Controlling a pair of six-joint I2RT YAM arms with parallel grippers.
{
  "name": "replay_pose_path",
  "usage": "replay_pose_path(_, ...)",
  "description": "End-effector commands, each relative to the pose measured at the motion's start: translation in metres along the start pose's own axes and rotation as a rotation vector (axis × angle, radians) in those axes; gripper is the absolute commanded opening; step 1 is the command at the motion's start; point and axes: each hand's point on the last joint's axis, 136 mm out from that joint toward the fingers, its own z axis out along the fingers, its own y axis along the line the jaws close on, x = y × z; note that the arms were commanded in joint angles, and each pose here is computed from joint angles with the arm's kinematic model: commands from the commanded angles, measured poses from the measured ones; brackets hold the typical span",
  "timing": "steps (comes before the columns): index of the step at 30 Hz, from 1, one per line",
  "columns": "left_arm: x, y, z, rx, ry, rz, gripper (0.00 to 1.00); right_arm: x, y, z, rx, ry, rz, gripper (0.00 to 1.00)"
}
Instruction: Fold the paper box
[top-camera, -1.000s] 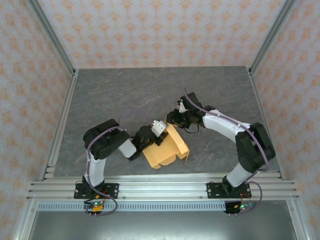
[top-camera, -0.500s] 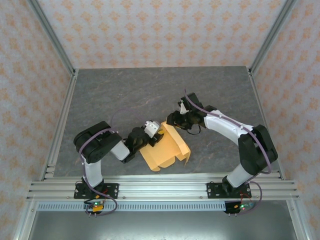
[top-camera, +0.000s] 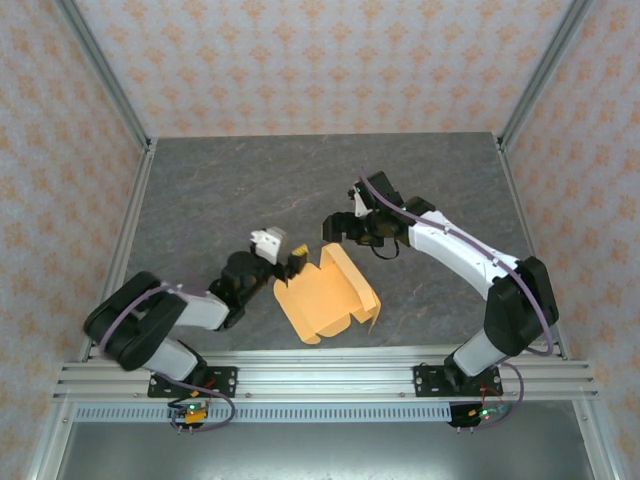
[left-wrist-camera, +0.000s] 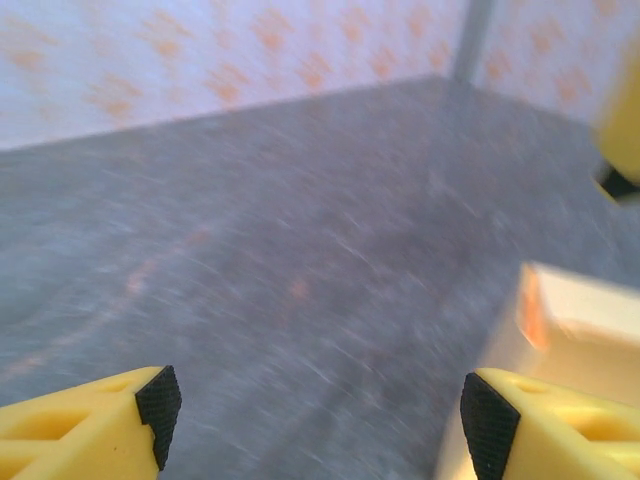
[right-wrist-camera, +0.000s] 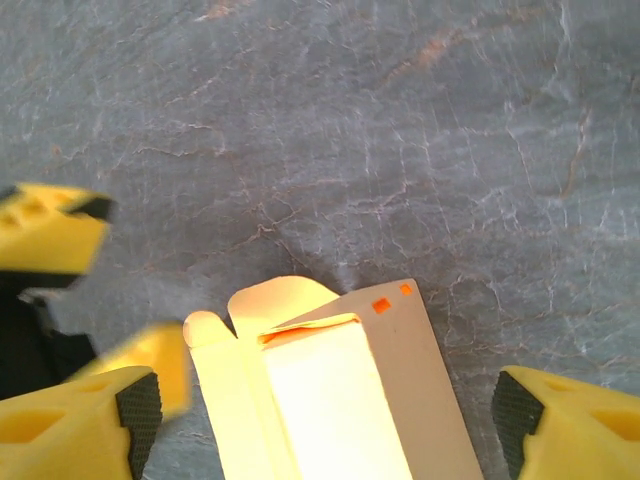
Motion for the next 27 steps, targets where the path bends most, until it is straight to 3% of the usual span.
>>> replay_pose_path(1,-0.007,0.042,-0.011,-0.176,0.050,-0.160,0.79,-0.001,-0.004,0.004,0.085,0.030,-0.038,0.92)
replay_pose_path(2,-0.007,0.051,-0.013,-0.217,0.078,-0.166,0.79,0.001,-0.004,0.008,0.097,0.049,-0.029,1.00)
replay_pose_path(7,-0.004,0.089,-0.025,-0.352,0.132,-0.258,0.81,0.010,0.005,0.024,0.145,0.104,-0.058,0.99)
replay_pose_path(10,0.007,0.098,-0.030,-0.378,0.146,-0.297,0.81,0.016,-0.001,0.036,0.221,0.149,-0.102,0.99)
replay_pose_path(17,0.018,0.104,-0.035,-0.393,0.178,-0.283,0.81,0.023,-0.002,0.053,0.331,0.241,-0.175,0.89)
replay_pose_path(23,0.012,0.111,-0.049,-0.421,0.176,-0.245,0.81,0.023,-0.011,0.068,0.389,0.288,-0.200,0.91)
replay_pose_path(27,0.009,0.119,-0.057,-0.441,0.140,-0.293,0.82,0.027,-0.013,0.079,0.387,0.329,-0.222,0.91)
